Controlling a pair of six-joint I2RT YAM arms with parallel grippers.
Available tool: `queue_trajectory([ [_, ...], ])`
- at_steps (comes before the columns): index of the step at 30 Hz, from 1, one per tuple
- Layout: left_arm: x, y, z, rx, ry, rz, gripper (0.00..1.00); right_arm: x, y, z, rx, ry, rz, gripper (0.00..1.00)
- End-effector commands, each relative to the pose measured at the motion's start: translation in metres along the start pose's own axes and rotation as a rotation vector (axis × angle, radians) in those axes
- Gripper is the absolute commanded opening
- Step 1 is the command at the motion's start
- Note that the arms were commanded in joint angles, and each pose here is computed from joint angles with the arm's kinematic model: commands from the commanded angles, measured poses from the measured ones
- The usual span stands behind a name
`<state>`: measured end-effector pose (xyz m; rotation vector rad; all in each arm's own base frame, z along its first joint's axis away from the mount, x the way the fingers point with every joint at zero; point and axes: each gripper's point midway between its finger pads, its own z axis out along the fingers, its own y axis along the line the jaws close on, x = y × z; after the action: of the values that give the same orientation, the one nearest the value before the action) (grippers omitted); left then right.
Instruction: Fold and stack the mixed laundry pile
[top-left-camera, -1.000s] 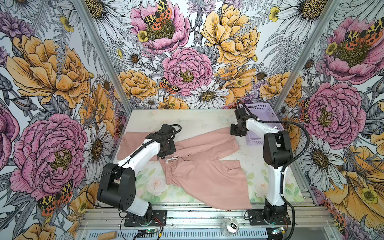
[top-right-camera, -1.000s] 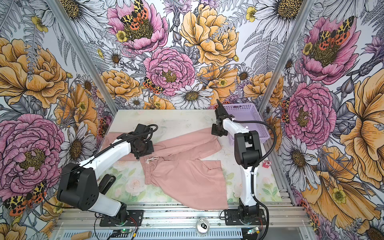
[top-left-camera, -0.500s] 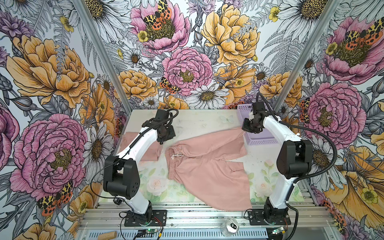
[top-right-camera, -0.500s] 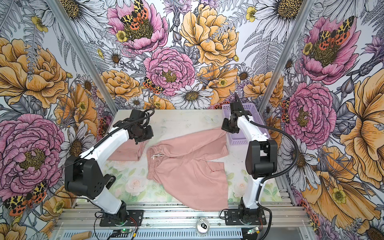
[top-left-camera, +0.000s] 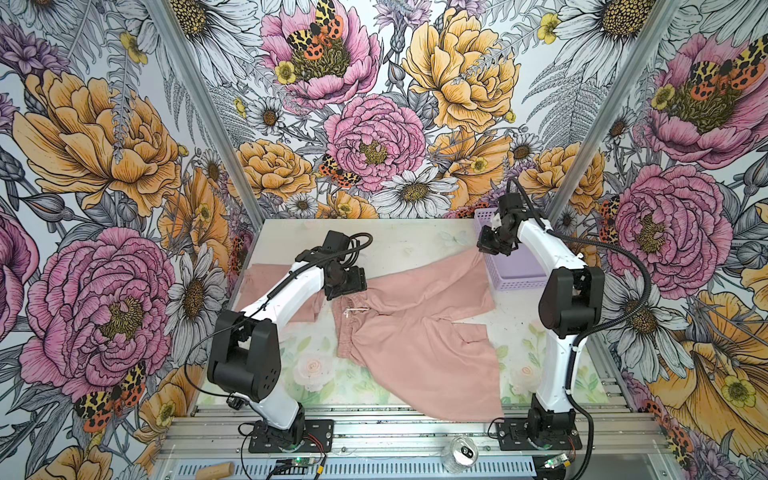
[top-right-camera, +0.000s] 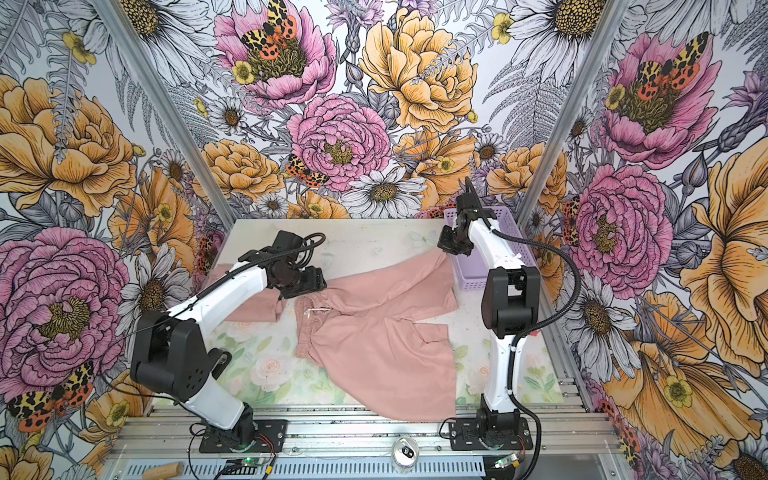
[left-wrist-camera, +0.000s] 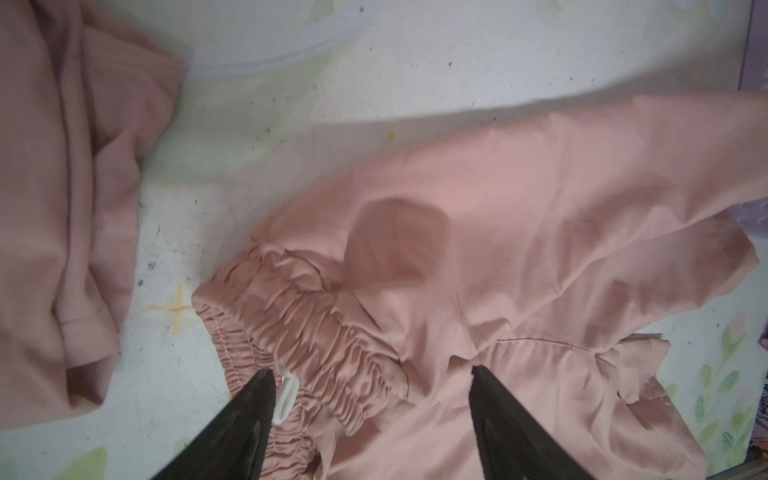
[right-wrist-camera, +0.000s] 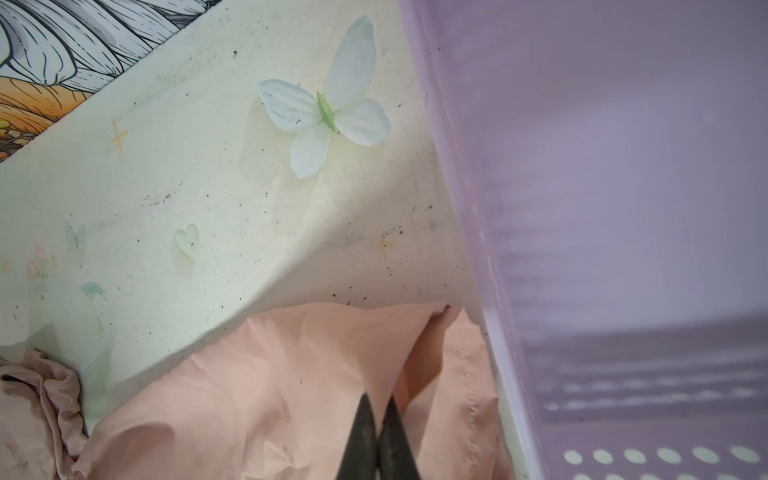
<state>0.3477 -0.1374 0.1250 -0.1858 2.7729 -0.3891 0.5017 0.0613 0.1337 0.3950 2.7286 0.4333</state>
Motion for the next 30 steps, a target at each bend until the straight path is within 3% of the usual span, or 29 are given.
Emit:
queue_trajectory([
  [1, 0.013, -0.006, -0.005, 0.007, -0.002, -0.036, 0.75, -0.001, 0.004, -0.008, -0.011, -0.010, 0.004, 0.00],
  [6, 0.028, -0.009, 0.008, -0.037, 0.028, -0.043, 0.65, 0.003, 0.002, -0.009, -0.005, -0.007, 0.002, 0.00],
  [13, 0.023, 0.000, 0.020, -0.116, 0.006, -0.047, 0.48, 0.006, 0.000, -0.011, -0.001, -0.009, 0.001, 0.00],
  [23, 0.000, -0.001, 0.030, -0.141, -0.065, -0.050, 0.37, 0.007, 0.001, -0.011, -0.006, -0.015, 0.000, 0.00],
  [28, -0.010, 0.000, 0.030, -0.153, -0.085, -0.043, 0.07, 0.007, 0.002, -0.011, -0.007, -0.017, -0.002, 0.00],
  [30, -0.015, 0.001, 0.027, -0.150, -0.098, -0.050, 0.00, 0.006, 0.003, -0.012, -0.010, -0.020, -0.003, 0.00],
])
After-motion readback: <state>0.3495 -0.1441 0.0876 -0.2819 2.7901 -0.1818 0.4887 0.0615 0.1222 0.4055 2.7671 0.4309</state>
